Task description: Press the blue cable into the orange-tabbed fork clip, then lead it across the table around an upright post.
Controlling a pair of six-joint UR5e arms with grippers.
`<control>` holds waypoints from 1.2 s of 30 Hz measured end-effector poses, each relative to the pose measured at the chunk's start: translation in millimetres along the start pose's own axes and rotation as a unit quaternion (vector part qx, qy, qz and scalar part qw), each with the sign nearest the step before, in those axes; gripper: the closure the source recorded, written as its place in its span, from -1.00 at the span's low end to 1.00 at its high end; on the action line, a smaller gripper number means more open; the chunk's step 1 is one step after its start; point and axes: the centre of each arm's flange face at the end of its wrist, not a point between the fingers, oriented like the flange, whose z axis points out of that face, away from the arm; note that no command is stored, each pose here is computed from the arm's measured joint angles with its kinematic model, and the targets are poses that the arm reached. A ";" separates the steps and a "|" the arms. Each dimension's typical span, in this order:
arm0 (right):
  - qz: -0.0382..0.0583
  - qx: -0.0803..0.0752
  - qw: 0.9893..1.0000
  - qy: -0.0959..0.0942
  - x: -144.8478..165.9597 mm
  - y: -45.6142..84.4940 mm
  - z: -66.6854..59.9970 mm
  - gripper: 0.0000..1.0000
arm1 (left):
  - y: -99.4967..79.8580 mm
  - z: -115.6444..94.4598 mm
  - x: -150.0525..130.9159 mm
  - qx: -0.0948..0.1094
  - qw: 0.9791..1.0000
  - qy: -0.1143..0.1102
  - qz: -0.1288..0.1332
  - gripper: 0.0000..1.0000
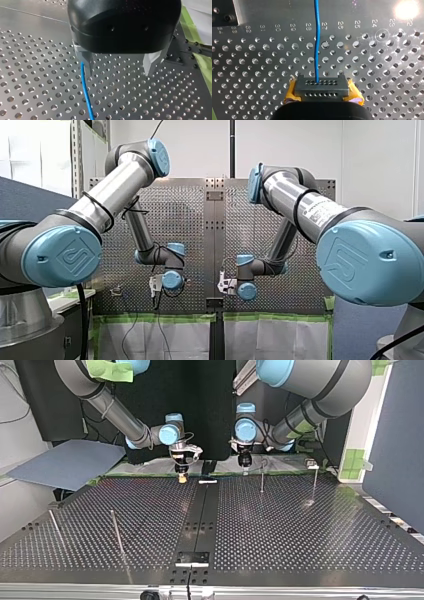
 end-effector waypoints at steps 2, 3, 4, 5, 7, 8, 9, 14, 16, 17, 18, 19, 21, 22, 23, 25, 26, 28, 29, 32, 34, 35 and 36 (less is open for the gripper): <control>0.000 -0.001 1.000 0.000 0.1 0.8 0.3 1.00 | -0.4 -4.4 3.2 -0.001 1.000 0.009 0.010 -1.00; 0.000 -0.001 1.000 0.000 0.2 1.2 0.5 1.00 | -0.3 -8.9 6.8 0.000 1.000 0.017 0.018 -1.00; 0.000 -0.001 1.000 0.001 0.2 1.5 0.6 1.00 | -0.4 -12.5 9.6 0.001 0.999 0.023 0.023 -1.00; 0.000 -0.001 1.000 0.001 0.3 1.7 0.7 1.00 | -0.6 -16.5 12.5 0.002 0.999 0.028 0.028 -1.00; 0.000 -0.001 1.000 0.001 0.5 1.9 0.9 1.00 | -0.2 -25.4 19.1 0.005 0.999 0.037 0.035 -1.00; 0.000 -0.001 1.000 0.001 0.4 2.0 0.9 1.00 | 0.1 -28.7 21.6 0.006 0.999 0.039 0.037 -1.00; 0.000 -0.001 1.000 0.002 0.5 2.0 1.0 1.00 | 0.7 -33.0 24.9 0.008 0.998 0.041 0.039 -1.00; 0.000 -0.002 1.000 0.002 0.2 2.5 1.2 1.00 | 3.2 -49.4 36.8 0.015 0.998 0.050 0.045 -1.00; 0.000 -0.002 1.000 0.001 0.0 2.6 1.1 1.00 | 3.4 -53.4 39.2 0.016 0.997 0.052 0.047 -1.00; 0.000 -0.002 1.000 0.001 0.0 2.8 1.0 1.00 | 3.3 -54.4 39.8 0.016 0.997 0.052 0.047 -1.00; 0.000 -0.002 1.000 0.001 0.0 2.7 1.0 1.00 | 3.2 -55.3 40.1 0.016 0.997 0.052 0.047 -1.00; 0.000 -0.002 1.000 0.001 -0.1 2.7 0.9 1.00 | 3.1 -55.7 40.2 0.016 0.997 0.052 0.047 -1.00; 0.000 -0.002 1.000 0.000 -0.3 2.6 0.7 1.00 | 2.7 -55.4 39.9 0.017 0.998 0.050 0.045 -1.00; 0.000 -0.002 1.000 0.000 -0.4 2.5 0.6 1.00 | 2.6 -55.1 39.6 0.016 0.998 0.049 0.043 -1.00; 0.000 -0.002 1.000 0.000 -0.7 2.5 0.5 1.00 | 2.7 -54.8 39.4 0.016 0.998 0.048 0.042 -1.00; 0.000 -0.002 1.000 -0.001 -1.3 2.3 0.3 1.00 | 3.3 -53.7 38.6 0.015 0.998 0.046 0.038 -1.00; 0.000 -0.001 1.000 -0.001 -1.4 2.0 0.2 1.00 | 3.8 -53.2 37.8 0.013 0.998 0.045 0.037 -1.00; 0.000 -0.001 1.000 -0.001 -1.5 1.8 0.1 1.00 | 4.9 -51.9 35.2 0.008 0.999 0.040 0.034 -1.00; 0.000 -0.001 1.000 -0.001 -1.5 1.8 0.1 1.00 | 5.2 -51.5 33.5 0.006 0.999 0.038 0.033 -1.00; 0.000 -0.002 1.000 -0.001 -1.5 2.2 0.2 1.00 | 5.0 -50.3 24.6 0.000 0.999 0.028 0.029 -1.00; 0.000 -0.002 1.000 -0.001 -1.6 2.4 0.2 1.00 | 3.3 -49.8 15.7 -0.002 0.999 0.020 0.025 -1.00; 0.000 -0.002 1.000 -0.001 -1.6 2.4 0.3 1.00 | 2.4 -49.8 12.0 -0.002 1.000 0.017 0.024 -1.00; 0.000 -0.002 1.000 -0.001 -1.7 2.4 0.2 1.00 | 0.9 -49.9 7.5 -0.001 1.000 0.013 0.022 -1.00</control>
